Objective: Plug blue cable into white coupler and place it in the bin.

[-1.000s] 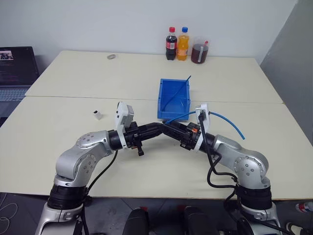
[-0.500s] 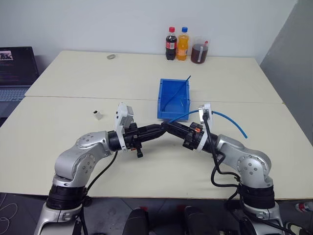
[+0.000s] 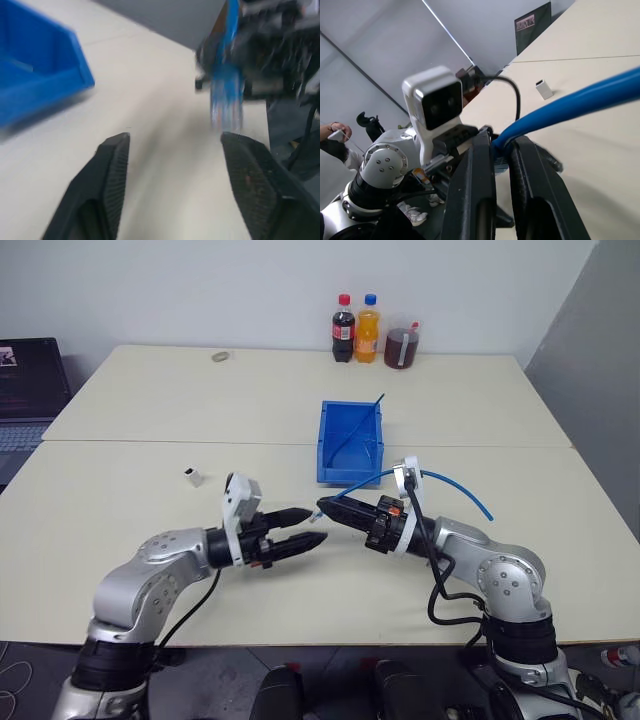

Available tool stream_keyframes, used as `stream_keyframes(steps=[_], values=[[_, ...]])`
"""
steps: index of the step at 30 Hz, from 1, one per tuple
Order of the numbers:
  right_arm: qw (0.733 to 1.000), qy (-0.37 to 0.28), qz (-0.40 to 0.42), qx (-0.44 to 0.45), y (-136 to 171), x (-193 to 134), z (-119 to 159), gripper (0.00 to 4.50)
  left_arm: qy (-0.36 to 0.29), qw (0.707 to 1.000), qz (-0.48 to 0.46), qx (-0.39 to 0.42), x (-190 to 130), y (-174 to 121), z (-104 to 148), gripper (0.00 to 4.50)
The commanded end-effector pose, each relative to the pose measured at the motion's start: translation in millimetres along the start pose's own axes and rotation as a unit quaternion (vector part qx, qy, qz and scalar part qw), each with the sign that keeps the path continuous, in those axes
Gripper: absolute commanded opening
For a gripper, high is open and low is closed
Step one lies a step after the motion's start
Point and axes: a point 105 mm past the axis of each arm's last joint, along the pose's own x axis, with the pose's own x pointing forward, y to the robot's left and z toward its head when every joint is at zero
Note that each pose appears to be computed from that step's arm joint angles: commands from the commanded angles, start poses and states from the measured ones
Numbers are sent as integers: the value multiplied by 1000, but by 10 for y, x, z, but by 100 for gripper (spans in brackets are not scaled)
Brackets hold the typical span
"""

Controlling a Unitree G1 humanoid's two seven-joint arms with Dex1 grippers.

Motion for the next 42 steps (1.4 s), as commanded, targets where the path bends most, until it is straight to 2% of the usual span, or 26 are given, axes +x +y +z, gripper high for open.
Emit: stream_keyframes(steps=[1, 3, 5, 8, 12, 16, 18, 27, 29, 32, 42], values=[[999, -15, 7, -32, 28, -4, 113, 9, 51, 998, 21, -9, -290, 14, -210, 414], [999, -10, 2, -39, 7, -11, 101, 9, 59, 996, 65, -11, -415, 132, -289, 450], [999, -5, -2, -46, -12, -22, 83, 9, 41, 984, 175, 13, -526, 443, -268, 450], [999, -1, -6, -52, -39, -32, 71, 9, 37, 949, 309, 52, -633, 785, -246, 450], [998, -2, -9, -57, -69, -30, 80, 9, 9, 916, 395, 66, -578, 929, -180, 450], [998, -6, -16, -62, -107, -25, 111, 9, -51, 853, 519, 31, -573, 1144, -37, 450], [998, -6, -17, -64, -116, -24, 117, 9, -68, 830, 553, 13, -561, 1196, -8, 450], [997, -9, -30, -67, -163, -66, 145, 9, -93, 727, 678, -58, -689, 1395, -46, 450], [997, -10, -32, -68, -171, -78, 153, 9, -94, 712, 693, -66, -685, 1440, -33, 450], [997, -11, -34, -69, -181, -87, 169, 9, -90, 700, 705, -65, -632, 1531, 20, 450], [997, -11, -38, -70, -191, -111, 184, 9, -92, 689, 715, -77, -465, 1766, 126, 450]])
